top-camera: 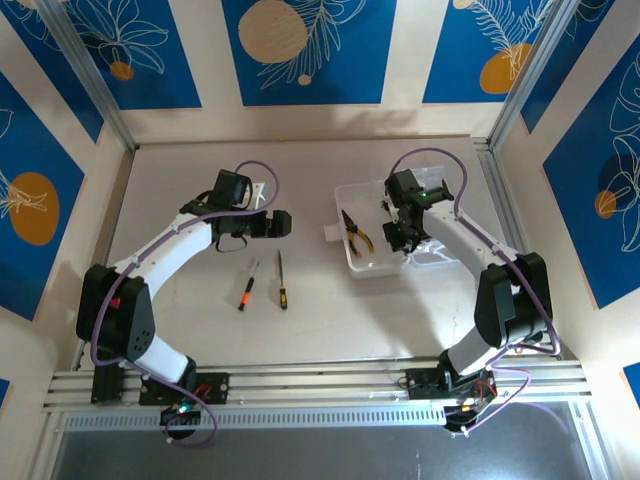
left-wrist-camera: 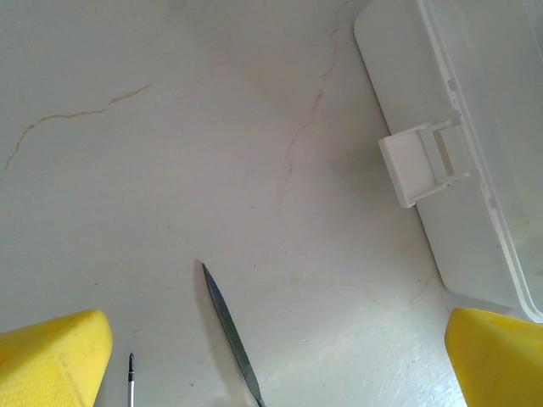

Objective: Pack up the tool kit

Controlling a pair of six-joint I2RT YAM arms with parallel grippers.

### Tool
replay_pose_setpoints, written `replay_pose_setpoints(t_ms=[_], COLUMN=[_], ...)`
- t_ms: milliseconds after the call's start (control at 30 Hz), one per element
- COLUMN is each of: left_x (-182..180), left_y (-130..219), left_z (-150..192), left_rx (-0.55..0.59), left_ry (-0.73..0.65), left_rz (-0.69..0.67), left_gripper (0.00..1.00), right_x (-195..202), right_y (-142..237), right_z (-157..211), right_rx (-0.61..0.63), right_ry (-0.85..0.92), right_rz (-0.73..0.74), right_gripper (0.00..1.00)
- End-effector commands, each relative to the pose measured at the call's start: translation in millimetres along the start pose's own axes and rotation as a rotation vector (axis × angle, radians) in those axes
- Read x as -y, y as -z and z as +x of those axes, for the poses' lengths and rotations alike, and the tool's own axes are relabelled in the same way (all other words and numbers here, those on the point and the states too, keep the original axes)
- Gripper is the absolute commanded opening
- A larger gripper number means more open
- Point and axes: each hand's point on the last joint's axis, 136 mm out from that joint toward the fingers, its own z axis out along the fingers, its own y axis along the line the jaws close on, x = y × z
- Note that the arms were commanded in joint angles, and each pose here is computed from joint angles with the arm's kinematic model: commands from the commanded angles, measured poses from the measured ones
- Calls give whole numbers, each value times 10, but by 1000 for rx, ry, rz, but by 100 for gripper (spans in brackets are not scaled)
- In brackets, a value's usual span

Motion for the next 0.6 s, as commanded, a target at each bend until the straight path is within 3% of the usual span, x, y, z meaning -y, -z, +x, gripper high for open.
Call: replay_pose_setpoints(t_ms=[0,567], left_x=[-10,-1], left_y=[69,74], left_z=[-16,-11], left_rx=[17,17], left_ry=[-17,-19], left_rz=[-4,0], left_gripper=[100,100], right_x=[68,-31], right_y=[-86,-122], right_z=[-180,-410], right_rx=[35,59], right_ry=[-22,-22], right_rz=[17,-71], right_gripper=[0,0])
